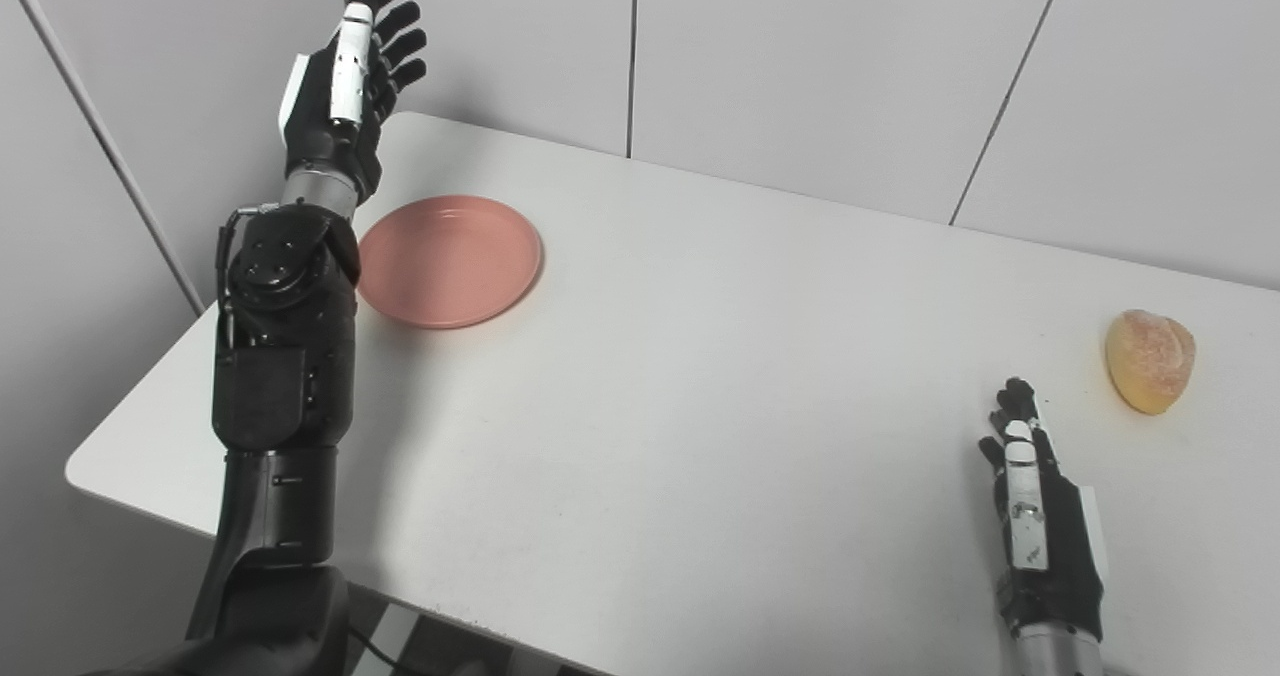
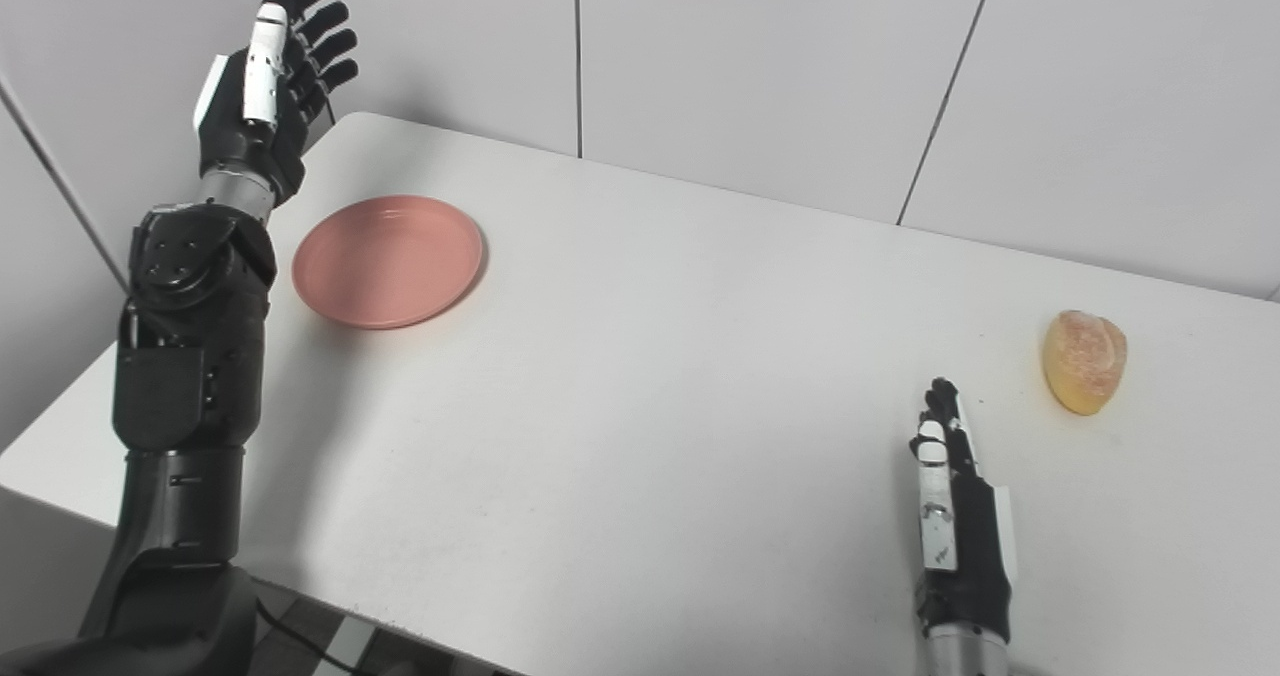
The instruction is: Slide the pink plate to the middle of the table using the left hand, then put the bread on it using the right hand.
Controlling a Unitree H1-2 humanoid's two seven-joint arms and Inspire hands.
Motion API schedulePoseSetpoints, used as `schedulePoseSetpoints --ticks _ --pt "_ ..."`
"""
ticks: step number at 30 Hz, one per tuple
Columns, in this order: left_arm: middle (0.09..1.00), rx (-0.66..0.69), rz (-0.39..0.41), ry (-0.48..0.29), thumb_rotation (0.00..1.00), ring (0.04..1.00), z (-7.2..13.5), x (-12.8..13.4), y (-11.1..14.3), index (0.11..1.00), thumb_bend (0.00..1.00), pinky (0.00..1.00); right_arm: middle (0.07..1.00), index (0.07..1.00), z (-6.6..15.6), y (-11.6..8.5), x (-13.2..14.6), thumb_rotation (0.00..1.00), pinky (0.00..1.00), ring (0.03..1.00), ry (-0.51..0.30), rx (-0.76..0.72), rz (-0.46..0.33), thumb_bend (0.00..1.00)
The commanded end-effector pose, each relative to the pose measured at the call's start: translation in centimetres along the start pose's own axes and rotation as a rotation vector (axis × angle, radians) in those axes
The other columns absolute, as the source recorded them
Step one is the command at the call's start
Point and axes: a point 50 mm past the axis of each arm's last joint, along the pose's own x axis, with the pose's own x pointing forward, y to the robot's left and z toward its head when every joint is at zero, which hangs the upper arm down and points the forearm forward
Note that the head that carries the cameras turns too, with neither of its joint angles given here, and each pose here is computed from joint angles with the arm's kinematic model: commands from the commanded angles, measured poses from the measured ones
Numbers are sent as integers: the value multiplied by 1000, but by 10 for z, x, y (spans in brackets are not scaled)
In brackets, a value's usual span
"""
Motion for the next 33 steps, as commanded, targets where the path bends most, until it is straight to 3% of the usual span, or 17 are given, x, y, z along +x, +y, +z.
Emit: schedulePoseSetpoints --ticks 1,14,33 --pt "874 8 10 -89 1000 870 23 10 11 865 374 857 964 950 12 -2 7 1000 1000 983 -79 1 5 103" --pt "857 -33 120 -55 983 858 17 12 52 844 387 846 960 946 11 -5 8 1000 1000 977 -84 -9 4 112" --pt "855 -53 148 56 1000 853 -25 7 68 848 363 843 953 940 13 -5 6 1000 995 971 -94 -12 0 118"
